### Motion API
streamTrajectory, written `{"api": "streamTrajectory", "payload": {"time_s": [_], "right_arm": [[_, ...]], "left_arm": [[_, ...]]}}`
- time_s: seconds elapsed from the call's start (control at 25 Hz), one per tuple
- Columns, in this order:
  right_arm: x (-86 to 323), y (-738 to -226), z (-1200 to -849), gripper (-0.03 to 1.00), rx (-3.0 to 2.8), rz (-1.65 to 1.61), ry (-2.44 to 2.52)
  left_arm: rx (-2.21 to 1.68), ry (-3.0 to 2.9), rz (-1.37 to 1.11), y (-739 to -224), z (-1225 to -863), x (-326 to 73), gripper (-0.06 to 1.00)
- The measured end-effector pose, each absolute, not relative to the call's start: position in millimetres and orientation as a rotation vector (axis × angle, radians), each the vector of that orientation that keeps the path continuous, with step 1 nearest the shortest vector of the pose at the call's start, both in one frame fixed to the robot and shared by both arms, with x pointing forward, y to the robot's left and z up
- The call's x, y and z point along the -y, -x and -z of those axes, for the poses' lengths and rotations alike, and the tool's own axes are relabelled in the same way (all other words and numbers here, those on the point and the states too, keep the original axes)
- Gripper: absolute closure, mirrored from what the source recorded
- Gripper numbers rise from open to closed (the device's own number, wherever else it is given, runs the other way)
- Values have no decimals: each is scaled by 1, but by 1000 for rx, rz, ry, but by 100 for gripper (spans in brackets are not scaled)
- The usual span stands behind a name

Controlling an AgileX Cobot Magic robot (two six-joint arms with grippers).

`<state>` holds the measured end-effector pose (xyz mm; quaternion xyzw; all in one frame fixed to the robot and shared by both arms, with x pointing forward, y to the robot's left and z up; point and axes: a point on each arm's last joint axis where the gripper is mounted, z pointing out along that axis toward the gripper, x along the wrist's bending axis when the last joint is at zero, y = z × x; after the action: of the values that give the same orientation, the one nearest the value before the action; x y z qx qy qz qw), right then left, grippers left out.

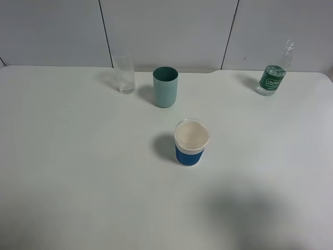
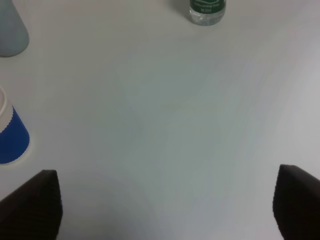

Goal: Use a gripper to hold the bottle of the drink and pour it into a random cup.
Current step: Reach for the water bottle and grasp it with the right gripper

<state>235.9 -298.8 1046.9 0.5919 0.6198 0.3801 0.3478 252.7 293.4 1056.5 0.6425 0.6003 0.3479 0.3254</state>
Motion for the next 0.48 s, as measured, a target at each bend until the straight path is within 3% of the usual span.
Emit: {"api": "streamTrajectory", "payload": {"time_s": [0.48], "right_arm": [[299, -236, -1047, 13, -1607, -986, -1535]], "left_arm": [[-1574, -1684, -912, -253, -1057, -293, -5]]}}
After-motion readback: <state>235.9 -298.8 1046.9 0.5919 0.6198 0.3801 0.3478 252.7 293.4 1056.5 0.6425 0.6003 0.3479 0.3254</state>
